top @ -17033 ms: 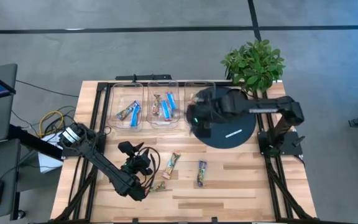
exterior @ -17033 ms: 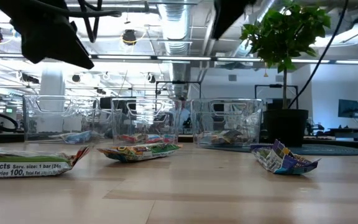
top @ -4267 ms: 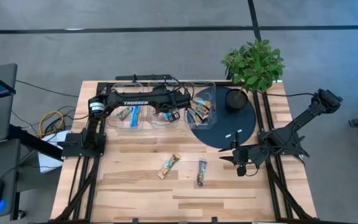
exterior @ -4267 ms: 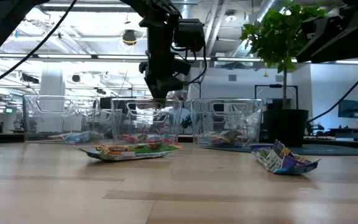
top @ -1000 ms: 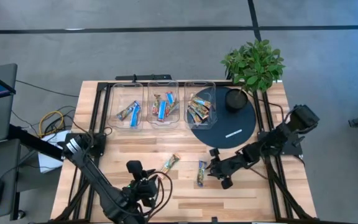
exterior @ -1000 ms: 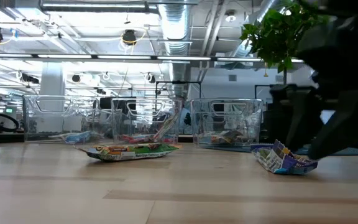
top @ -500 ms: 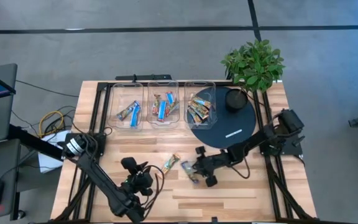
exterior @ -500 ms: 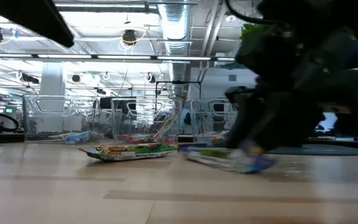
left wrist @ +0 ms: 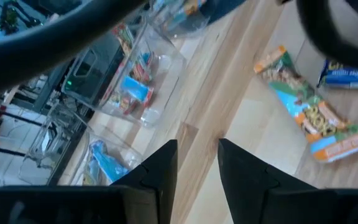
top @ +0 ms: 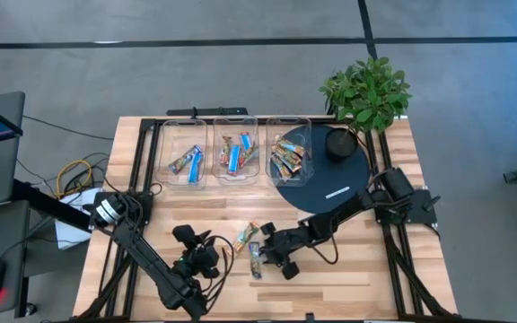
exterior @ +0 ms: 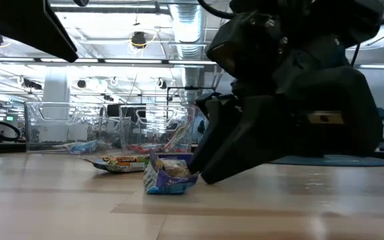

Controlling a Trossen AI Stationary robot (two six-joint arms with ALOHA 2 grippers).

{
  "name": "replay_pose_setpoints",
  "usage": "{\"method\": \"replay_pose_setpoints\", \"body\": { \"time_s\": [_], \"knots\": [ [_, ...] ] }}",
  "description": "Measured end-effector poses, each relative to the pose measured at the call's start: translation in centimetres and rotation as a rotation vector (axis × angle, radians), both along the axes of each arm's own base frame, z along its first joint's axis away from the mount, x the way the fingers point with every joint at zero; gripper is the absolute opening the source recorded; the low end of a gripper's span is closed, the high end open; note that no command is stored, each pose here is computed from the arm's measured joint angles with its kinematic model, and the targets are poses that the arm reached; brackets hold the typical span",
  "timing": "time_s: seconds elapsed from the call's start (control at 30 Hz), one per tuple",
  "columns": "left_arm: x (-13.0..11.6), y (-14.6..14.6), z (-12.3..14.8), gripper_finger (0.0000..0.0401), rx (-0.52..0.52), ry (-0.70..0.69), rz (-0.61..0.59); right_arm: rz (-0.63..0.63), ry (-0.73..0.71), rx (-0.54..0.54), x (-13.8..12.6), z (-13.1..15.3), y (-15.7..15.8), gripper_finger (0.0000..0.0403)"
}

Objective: Pick and place Granola Bars by type
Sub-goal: Adjust the blue chocolate chip, then put the orange chocolate chip into the right transparent bin

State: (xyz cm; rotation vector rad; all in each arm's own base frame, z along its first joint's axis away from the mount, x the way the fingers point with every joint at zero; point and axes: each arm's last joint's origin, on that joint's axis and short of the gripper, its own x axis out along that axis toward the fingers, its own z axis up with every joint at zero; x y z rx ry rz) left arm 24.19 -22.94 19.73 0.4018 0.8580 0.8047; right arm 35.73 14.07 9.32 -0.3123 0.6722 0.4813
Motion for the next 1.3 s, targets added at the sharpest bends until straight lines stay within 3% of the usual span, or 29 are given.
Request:
{"method": "replay_pose_setpoints", "body": {
  "time_s": [0.2, 0.47, 0.63, 0.8, 1.1, 1.3],
  "knots": [
    [0.0, 0.0, 0.0, 0.011, 0.01, -0.014, -0.008, 0.007, 0.029, -0.022, -0.7, 1.7, -0.3, 0.012],
    [0.0, 0.0, 0.0, 0.011, -0.005, -0.044, 0.012, 0.07, -0.177, -0.085, 0.5, 4.0, -1.4, 0.012],
    [-0.1, -0.1, 0.0, 0.011, -0.017, -0.065, 0.021, 0.033, -0.204, -0.108, 1.8, 2.8, -3.8, 0.012],
    [-0.1, -0.2, 0.1, 0.011, -0.018, -0.088, 0.017, 0.065, -0.219, -0.027, 3.4, 2.3, -5.5, 0.012],
    [-0.4, -0.7, 0.0, 0.011, -0.029, -0.118, 0.003, 0.115, -0.156, -0.078, 6.0, -0.1, -5.8, 0.012],
    [-0.6, -1.0, 0.0, 0.011, -0.034, -0.124, -0.007, 0.118, -0.083, -0.089, 7.4, 0.0, -5.6, 0.0128]
  ]
}}
